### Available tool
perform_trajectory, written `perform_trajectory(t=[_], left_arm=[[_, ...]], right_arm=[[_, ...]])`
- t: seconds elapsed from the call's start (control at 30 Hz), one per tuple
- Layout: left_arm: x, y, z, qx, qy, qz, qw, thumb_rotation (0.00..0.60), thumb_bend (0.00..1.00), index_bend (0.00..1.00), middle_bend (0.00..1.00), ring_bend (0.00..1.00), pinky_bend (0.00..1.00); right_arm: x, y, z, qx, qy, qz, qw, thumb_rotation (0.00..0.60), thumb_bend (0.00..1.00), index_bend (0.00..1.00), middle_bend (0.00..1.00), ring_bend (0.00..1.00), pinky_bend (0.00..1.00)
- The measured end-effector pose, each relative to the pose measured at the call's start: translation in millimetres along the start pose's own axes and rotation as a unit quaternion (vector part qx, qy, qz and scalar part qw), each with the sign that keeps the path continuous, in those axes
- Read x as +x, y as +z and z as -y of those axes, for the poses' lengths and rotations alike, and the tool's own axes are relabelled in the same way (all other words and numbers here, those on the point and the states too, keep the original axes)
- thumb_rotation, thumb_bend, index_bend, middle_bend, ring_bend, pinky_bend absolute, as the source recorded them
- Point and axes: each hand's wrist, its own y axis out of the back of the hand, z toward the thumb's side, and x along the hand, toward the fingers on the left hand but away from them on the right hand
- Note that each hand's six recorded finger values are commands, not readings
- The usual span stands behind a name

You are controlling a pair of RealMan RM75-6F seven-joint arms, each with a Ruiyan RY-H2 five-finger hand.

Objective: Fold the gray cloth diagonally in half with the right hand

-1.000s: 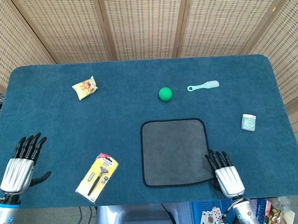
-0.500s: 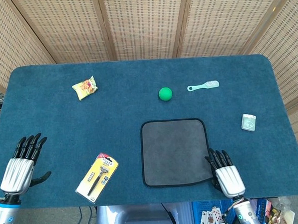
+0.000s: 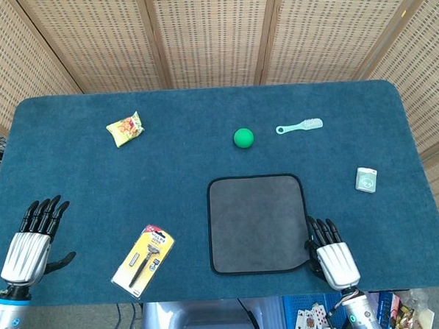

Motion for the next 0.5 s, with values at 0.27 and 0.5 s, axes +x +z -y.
perform_trajectory(t=[0.27,0.5], left_arm=[[0.1,0.8,0.5,0.001,0.000,0.001,1.0000,0.600,0.16,0.00,0.00,0.00,0.00],[0.0,0.4,0.1,0.001,0.000,0.000,1.0000,0.600,0.16,0.00,0.00,0.00,0.00]], right_arm=[[-2.8,0.9,-1.3,-0.010,-0.007,-0.002,0.9999,0.600,0.54,0.57,0.09,0.00,0.00],[-7.2,2.4,-2.8,-0.013,-0.011,-0.006,0.9998,0.600,0.54,0.59,0.09,0.00,0.00]])
